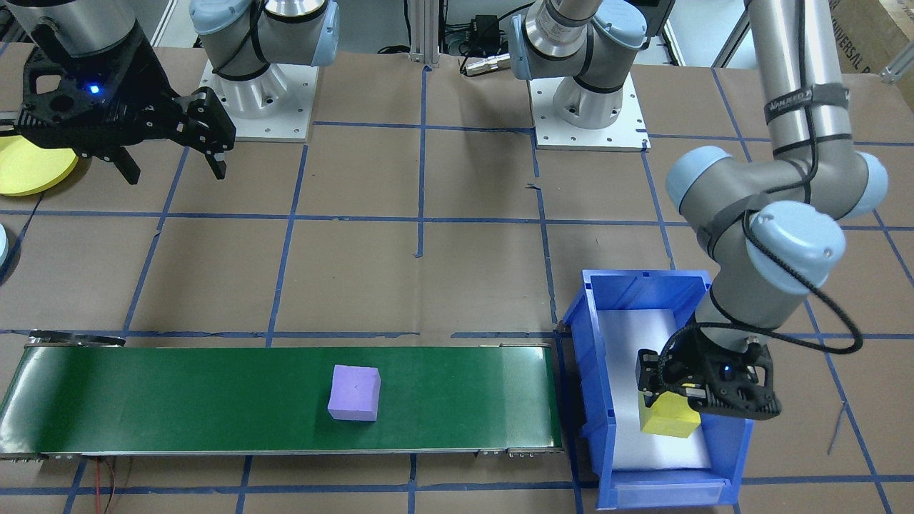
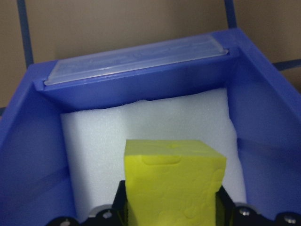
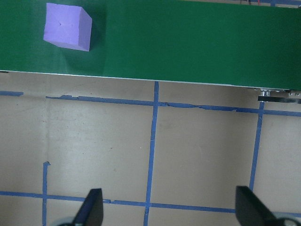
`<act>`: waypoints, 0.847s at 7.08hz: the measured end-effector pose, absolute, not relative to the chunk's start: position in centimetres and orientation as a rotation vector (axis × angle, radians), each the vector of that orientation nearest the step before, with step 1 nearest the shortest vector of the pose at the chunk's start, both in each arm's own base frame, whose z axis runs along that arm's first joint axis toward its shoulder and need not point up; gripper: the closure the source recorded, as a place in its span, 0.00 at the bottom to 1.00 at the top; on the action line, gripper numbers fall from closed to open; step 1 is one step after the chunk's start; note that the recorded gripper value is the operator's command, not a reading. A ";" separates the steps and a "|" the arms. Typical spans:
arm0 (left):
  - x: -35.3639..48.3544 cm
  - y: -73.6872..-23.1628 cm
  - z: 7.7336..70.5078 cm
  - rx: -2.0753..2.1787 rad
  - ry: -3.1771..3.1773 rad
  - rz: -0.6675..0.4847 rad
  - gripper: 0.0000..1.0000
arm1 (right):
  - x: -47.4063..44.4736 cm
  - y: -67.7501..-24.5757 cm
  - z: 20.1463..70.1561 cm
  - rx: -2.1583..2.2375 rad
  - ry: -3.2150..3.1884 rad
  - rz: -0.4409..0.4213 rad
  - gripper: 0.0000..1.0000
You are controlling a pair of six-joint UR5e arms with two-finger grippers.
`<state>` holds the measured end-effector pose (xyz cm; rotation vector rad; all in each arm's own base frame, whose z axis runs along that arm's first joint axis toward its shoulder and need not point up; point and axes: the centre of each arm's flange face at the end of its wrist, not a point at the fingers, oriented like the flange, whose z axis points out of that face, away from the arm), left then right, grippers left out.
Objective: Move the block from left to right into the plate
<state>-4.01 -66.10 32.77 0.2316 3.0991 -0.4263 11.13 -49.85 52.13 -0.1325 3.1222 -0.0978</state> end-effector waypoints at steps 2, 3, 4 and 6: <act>-7.6 -64.3 38.8 0.176 3.202 -0.621 0.58 | 11.1 -49.9 52.2 -0.132 3.123 -0.099 0.00; -10.3 -63.7 39.7 0.142 3.245 -0.650 0.58 | 11.1 -49.9 52.1 -0.132 3.123 -0.098 0.00; -12.9 -63.3 39.3 0.093 3.284 -0.631 0.58 | 11.1 -49.9 52.1 -0.131 3.124 -0.098 0.00; -16.6 -63.1 35.6 -0.014 3.348 -0.497 0.55 | 11.0 -49.9 52.2 -0.130 3.129 -0.099 0.00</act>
